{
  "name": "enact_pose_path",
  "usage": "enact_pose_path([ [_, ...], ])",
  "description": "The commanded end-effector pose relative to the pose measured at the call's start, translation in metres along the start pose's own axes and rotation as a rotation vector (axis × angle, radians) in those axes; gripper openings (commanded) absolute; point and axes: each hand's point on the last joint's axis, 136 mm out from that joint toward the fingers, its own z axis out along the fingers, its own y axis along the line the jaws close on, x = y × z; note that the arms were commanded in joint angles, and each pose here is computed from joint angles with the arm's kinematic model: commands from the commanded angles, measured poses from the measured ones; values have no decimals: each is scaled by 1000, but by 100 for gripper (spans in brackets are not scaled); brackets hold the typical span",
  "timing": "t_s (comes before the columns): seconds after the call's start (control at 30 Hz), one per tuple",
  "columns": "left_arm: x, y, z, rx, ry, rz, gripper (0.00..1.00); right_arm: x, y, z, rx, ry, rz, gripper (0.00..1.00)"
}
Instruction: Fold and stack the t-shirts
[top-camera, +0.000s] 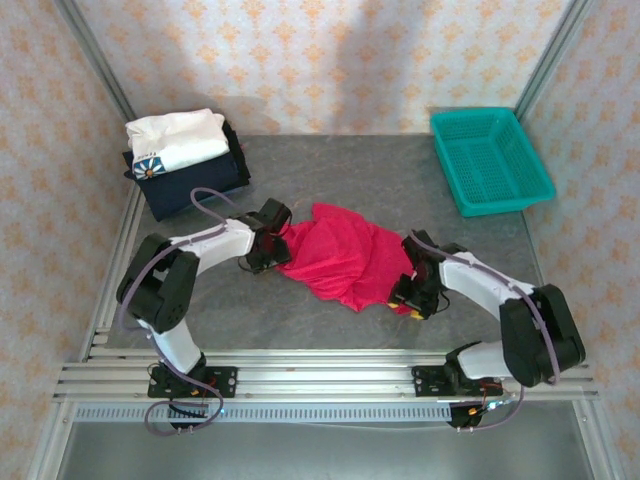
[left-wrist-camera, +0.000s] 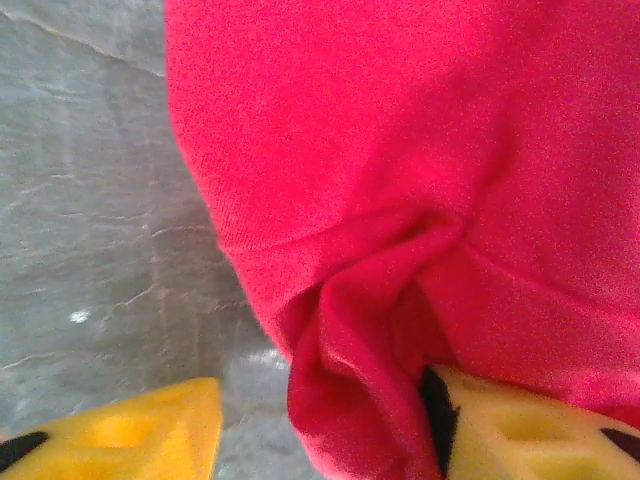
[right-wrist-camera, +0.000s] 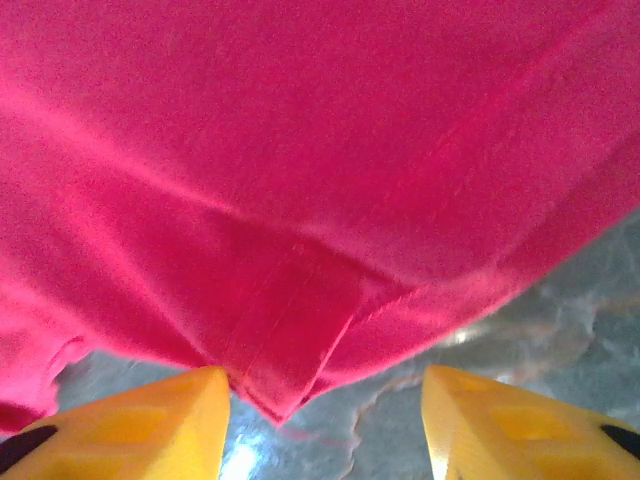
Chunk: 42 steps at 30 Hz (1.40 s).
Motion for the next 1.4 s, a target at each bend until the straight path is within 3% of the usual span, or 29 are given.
enact_pose_path([
  [0.0,-25,-20,2,45,-64,20,42,-26,5,5,23,-95,17,45],
  [0.07,-32,-26,3,43,-74,37,27,-38,6,6,45,-131,21,35],
  [0.2,-50,-35,-20,42,-129,69,3,-64,11,-8,48,-215,55,1],
  [0.43,-91,-47,-143,104,-360,129,0,-101,34,-127,-118,-438,62,0],
  [0.57,-109,-53,-216,160,-485,144,0,-111,42,-191,-229,-497,54,0],
  [0.73,-122,-48,-306,222,-667,147,0,-119,63,-275,-450,-618,5,0],
  [0.83,-126,-33,-347,235,-775,116,0,-127,42,-309,-451,-694,60,0],
  [0.97,-132,3,-380,191,-880,46,0,-141,-12,-322,-392,-729,230,0],
  [1.03,-136,19,-385,177,-891,3,0,-145,-26,-321,-432,-718,307,0],
  [1.23,-137,-5,-390,290,-855,50,0,-146,25,-316,-788,-563,281,0],
  [1.37,-129,-8,-402,337,-887,62,0,-118,35,-314,-771,-505,219,0],
])
